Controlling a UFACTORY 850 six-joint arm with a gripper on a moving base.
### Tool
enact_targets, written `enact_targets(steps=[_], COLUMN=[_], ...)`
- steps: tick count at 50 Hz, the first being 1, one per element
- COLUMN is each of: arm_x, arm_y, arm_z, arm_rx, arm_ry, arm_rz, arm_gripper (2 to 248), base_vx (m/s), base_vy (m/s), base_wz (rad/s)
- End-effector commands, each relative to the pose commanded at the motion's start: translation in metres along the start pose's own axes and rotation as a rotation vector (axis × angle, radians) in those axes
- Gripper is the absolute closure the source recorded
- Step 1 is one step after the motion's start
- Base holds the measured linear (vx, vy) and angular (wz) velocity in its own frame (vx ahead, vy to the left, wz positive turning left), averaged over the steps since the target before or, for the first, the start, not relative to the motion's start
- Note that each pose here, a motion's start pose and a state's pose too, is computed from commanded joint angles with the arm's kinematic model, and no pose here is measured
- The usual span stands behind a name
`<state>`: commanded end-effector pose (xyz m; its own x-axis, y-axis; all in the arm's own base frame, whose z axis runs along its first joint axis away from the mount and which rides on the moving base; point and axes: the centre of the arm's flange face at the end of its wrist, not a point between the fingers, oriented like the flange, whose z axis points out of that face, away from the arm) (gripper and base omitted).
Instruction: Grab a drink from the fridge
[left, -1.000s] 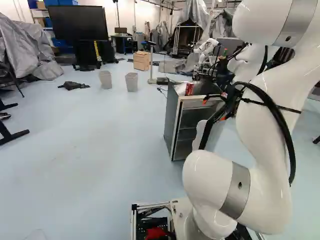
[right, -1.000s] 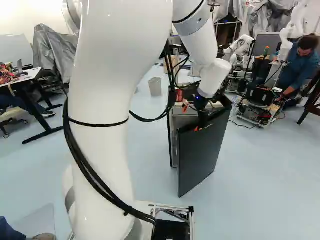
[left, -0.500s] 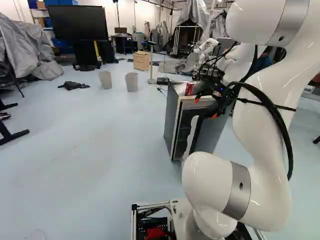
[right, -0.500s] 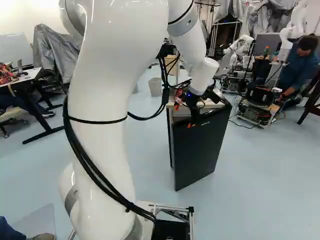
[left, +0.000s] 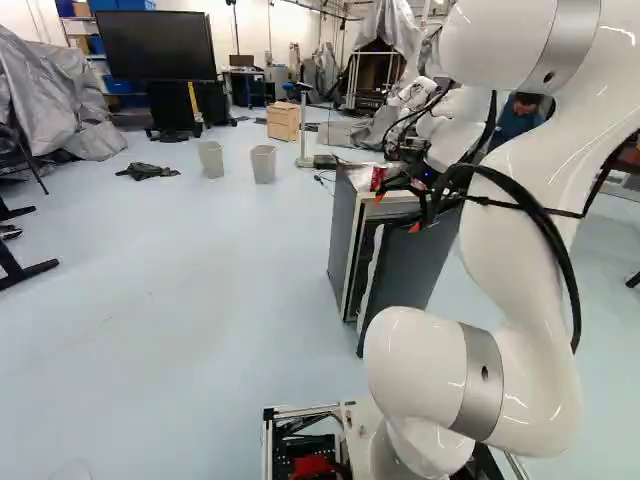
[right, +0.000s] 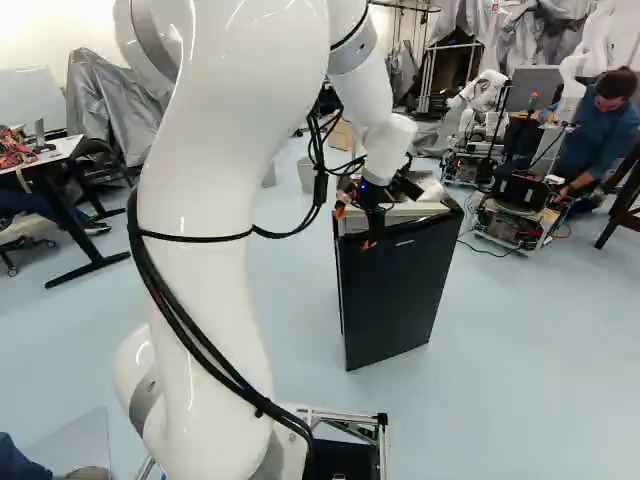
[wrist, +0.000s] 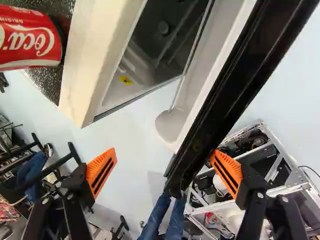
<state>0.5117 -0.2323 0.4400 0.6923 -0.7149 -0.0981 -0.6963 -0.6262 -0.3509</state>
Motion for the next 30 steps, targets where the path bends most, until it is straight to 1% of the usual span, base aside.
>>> enact_targets(steps=[30], arm_x=[-0.011], arm_y=[-0.048], arm_z=[0.019], arm_rx=[-0.006], arm_ry=[-0.024], arm_rz=[-0.089], arm_gripper=[3], base_vx=[0.000], base_vy=[0.000], base_wz=[0.000])
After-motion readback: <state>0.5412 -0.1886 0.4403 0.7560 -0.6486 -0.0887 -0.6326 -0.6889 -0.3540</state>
